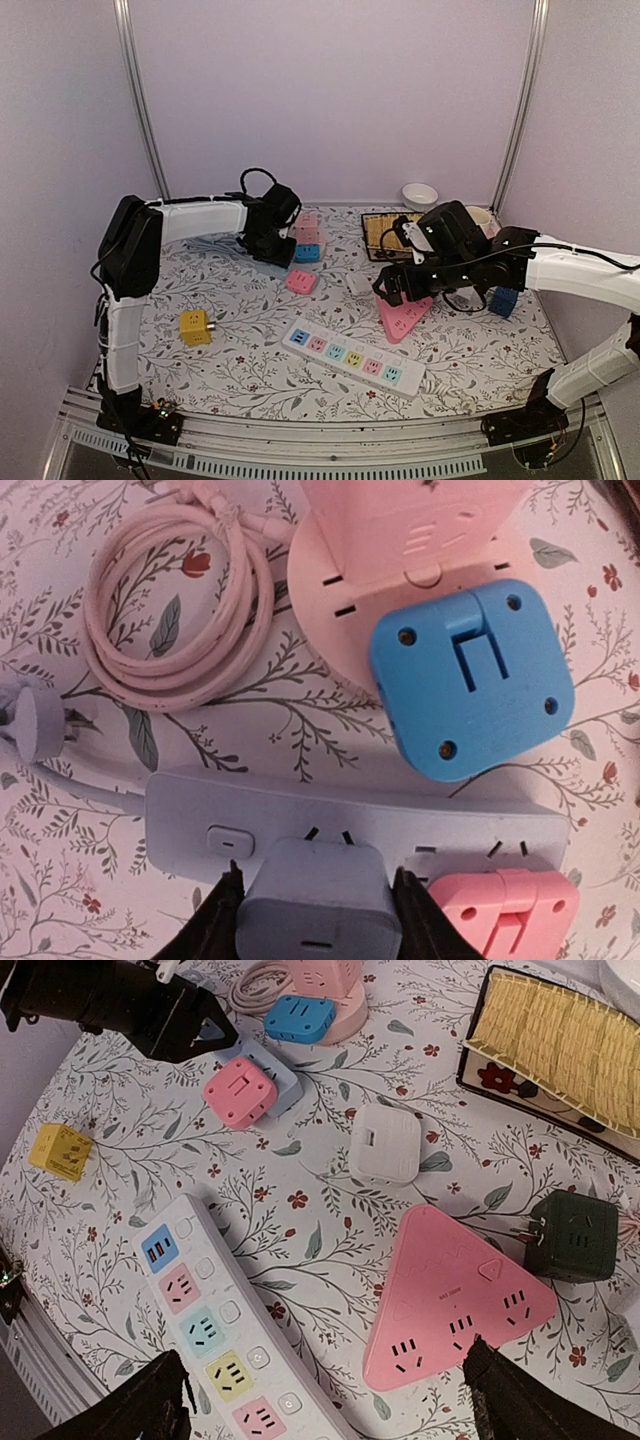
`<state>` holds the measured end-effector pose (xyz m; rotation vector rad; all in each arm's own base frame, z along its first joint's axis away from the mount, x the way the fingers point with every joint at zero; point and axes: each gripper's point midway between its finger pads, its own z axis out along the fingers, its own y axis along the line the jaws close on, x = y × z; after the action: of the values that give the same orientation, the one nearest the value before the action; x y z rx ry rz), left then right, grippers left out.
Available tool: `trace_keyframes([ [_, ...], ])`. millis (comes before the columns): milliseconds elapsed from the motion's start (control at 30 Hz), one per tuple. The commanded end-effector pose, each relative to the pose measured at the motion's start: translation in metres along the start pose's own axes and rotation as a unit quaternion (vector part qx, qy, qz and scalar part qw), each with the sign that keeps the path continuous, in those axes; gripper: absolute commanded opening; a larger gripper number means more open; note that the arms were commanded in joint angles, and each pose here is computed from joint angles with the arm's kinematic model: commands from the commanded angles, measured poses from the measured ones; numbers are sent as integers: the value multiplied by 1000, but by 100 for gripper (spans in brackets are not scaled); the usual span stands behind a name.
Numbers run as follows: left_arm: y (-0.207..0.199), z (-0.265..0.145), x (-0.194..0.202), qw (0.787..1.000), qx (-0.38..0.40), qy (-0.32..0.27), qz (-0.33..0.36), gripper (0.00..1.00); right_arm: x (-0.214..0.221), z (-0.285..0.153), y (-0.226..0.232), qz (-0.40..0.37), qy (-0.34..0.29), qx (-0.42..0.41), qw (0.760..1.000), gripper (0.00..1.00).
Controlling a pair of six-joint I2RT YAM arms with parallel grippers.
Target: Pull the plug off the socket
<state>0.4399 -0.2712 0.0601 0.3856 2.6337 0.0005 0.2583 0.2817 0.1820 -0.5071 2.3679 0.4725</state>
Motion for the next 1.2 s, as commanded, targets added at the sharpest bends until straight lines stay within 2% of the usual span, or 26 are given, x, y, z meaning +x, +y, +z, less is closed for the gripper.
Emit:
trace_keyframes([
  [0, -11, -21, 13, 1000, 4, 1, -12, 38, 7, 4, 0, -5, 13, -7, 1000, 98],
  [433, -46, -49, 72, 998, 1, 26, -50, 37, 8, 41, 31, -19, 44, -72, 996, 98],
  [500, -54, -65, 72, 998, 13, 14, -59, 37, 9, 50, 34, -22, 50, -76, 996, 98],
  [633, -67, -71, 84, 997, 20, 18, -71, 37, 11, 68, 40, -24, 63, -85, 994, 98],
  [833, -93, -81, 99, 996, 35, 20, -83, 38, 29, 96, 45, -10, 98, -97, 990, 97],
  [1167, -133, -84, 125, 995, 42, 27, -91, 39, 63, 111, 35, 10, 128, -86, 988, 96],
])
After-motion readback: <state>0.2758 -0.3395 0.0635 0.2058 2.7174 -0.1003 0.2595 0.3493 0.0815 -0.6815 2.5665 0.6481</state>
